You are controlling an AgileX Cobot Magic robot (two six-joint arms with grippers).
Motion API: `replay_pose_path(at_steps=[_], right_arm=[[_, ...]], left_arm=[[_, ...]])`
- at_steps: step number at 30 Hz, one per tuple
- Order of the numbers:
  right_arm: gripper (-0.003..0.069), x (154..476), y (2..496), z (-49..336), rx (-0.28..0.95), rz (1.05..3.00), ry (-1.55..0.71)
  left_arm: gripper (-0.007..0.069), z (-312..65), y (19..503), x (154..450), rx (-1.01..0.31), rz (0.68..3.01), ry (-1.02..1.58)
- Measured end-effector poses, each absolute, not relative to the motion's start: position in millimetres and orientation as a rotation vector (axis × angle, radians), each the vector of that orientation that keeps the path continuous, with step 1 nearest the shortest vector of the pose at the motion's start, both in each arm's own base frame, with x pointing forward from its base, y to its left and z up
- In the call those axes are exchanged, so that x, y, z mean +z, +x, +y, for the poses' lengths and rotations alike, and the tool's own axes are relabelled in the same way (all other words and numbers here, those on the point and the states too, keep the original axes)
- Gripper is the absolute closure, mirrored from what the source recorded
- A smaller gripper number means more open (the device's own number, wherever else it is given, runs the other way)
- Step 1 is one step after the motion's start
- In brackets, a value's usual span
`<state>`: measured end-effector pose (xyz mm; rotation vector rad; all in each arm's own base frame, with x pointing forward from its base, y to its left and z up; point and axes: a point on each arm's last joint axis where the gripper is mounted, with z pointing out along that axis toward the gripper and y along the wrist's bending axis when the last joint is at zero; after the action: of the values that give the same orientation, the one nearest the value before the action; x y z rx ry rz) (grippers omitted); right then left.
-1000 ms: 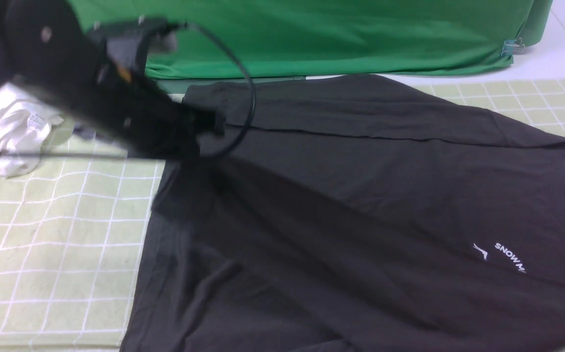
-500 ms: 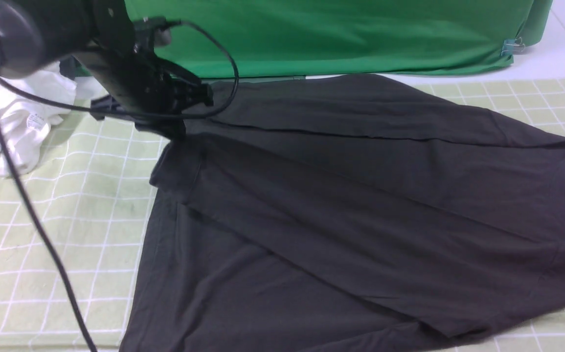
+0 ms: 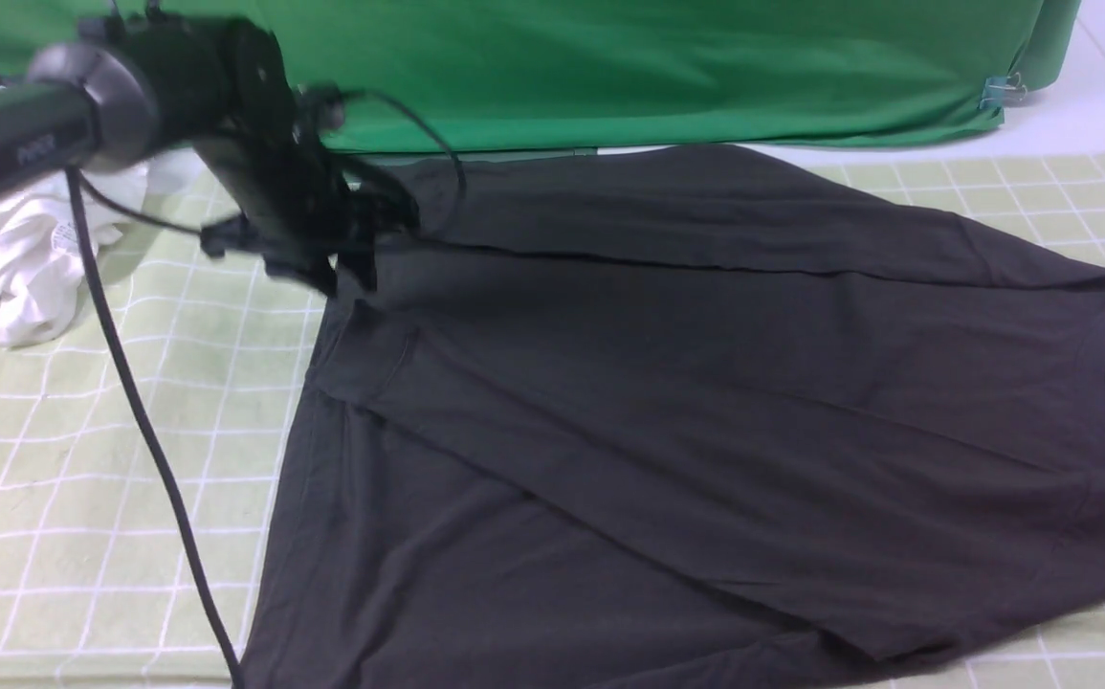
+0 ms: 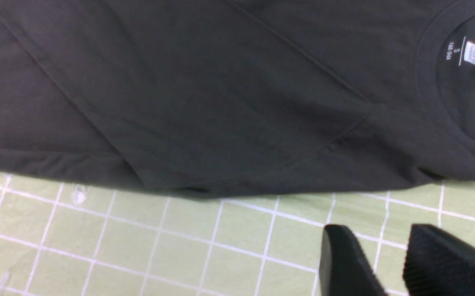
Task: Fold a long-sleeved shirt over a green coffee tablecloth.
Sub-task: 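Fold the left side of the black T-shirt inward over its body, then grab the top left corner of the dark shirt with the left gripper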
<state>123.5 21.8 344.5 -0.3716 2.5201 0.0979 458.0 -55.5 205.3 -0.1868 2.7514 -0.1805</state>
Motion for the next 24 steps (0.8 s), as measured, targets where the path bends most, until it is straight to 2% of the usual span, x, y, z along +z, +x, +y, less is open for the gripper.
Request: replay_pose_path(at_steps=[3, 6, 8, 12, 16, 24], right_arm=[[0.0423, 344.6, 123.6, 21.8, 0.101, 2.52, -0.363], [0.0423, 344.6, 123.6, 21.8, 0.104, 2.522, -0.352], [0.0423, 344.6, 123.6, 21.8, 0.105, 2.523, -0.348], [0.0422, 344.8, 123.8, 21.9, 0.112, 2.522, -0.329], [0.0421, 344.8, 123.9, 21.9, 0.115, 2.523, -0.318], [0.0421, 345.2, 124.4, 21.9, 0.128, 2.522, -0.273]], left_arm=[[0.0239, -41.7, 477.7, 233.9, -0.222, 2.64, -0.256], [0.0215, -28.6, 491.3, 239.8, -0.299, 2.616, -0.343], [0.0213, -22.8, 499.5, 228.8, -0.362, 2.635, -0.4], [0.0235, -21.8, 522.4, 182.5, -0.525, 2.681, -0.511], [0.0256, -26.2, 533.3, 161.5, -0.611, 2.66, -0.546], [0.0264, -26.9, 545.7, 151.4, -0.659, 2.551, -0.593]])
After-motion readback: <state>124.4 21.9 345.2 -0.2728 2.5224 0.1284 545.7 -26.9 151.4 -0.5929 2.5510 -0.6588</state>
